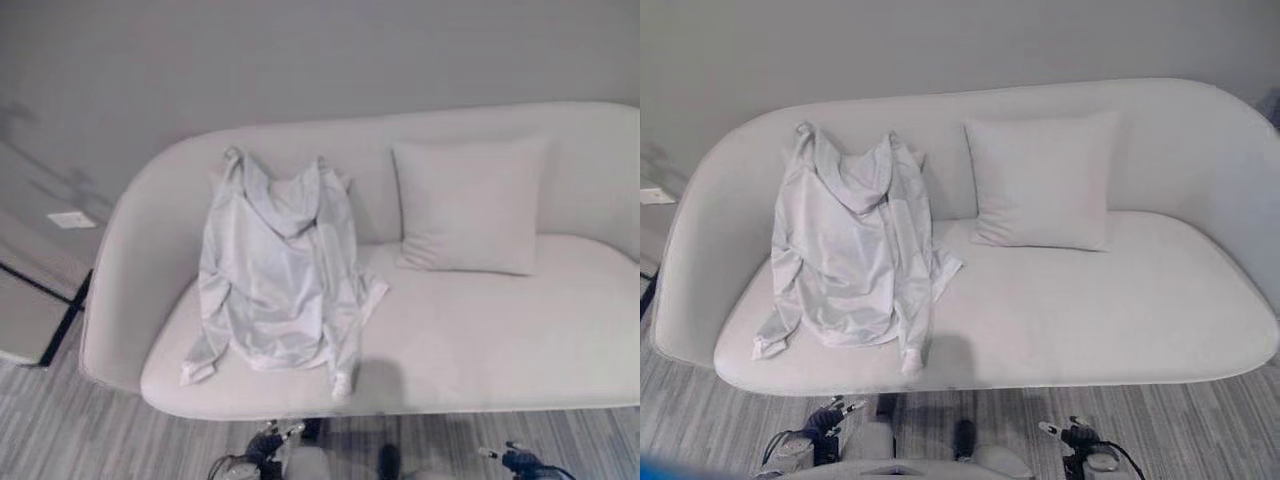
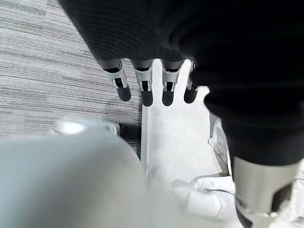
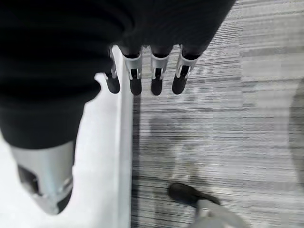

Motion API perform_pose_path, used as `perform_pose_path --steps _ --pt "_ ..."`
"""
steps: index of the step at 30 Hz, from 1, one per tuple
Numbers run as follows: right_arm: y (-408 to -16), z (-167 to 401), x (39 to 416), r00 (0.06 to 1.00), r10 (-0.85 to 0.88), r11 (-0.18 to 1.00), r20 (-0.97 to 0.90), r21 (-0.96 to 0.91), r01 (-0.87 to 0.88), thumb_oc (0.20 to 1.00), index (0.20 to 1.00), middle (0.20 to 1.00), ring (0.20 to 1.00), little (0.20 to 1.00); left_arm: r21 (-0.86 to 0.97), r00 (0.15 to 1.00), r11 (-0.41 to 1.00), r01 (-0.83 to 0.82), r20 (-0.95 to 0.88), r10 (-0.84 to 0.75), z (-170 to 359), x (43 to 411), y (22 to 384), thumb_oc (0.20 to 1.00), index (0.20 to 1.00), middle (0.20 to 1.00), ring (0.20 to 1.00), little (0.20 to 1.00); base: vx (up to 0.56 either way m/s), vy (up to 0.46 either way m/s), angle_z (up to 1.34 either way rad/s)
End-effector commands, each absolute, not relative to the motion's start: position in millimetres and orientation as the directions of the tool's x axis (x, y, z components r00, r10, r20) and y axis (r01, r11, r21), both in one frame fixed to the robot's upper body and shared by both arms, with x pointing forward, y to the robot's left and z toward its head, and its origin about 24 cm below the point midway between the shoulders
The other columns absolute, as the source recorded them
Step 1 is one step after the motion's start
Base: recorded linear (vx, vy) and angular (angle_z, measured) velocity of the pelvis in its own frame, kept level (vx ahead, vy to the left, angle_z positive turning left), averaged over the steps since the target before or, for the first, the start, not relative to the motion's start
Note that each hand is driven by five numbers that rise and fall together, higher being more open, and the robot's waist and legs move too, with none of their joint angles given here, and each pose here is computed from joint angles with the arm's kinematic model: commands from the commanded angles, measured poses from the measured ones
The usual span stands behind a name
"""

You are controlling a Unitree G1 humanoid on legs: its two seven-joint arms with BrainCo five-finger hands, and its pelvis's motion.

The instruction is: Hang the clothes on the sofa on the clothes rack.

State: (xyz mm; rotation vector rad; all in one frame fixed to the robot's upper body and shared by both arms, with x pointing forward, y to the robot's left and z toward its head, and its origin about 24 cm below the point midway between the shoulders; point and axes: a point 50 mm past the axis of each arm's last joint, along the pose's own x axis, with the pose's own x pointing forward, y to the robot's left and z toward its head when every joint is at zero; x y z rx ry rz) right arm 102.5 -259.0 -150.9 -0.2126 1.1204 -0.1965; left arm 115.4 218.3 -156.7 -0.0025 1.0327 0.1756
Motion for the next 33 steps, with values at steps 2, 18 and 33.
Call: perform_pose_path --steps 2,18,33 --pt "-249.6 -153.5 98.1 0.433 -0.235 0.97 -0.87 -0.24 0.045 1.0 1.0 1.0 1.0 1.0 0.15 0.541 0.986 -0.072 -0.825 0.165 -148.6 125.2 235.9 1.0 1.0 1.0 1.0 1.0 0.13 0.431 -0.29" --pt "-241.1 -155.0 100.6 0.442 -0.215 0.973 -0.871 -0.23 0.02 1.0 1.0 1.0 1.0 1.0 0.182 0.524 0.983 -0.025 -0.835 0.168 -148.5 121.8 242.0 1.0 1.0 1.0 1.0 1.0 0.11 0.12 -0.06" --pt "-249.0 -151.9 102.7 0.459 -0.219 0.97 -0.861 -0.242 0.009 1.0 1.0 1.0 1.0 1.0 0.137 0.545 0.991 0.002 -0.831 0.114 -150.9 127.6 222.0 1.0 1.0 1.0 1.0 1.0 0.11 -0.116 0.12"
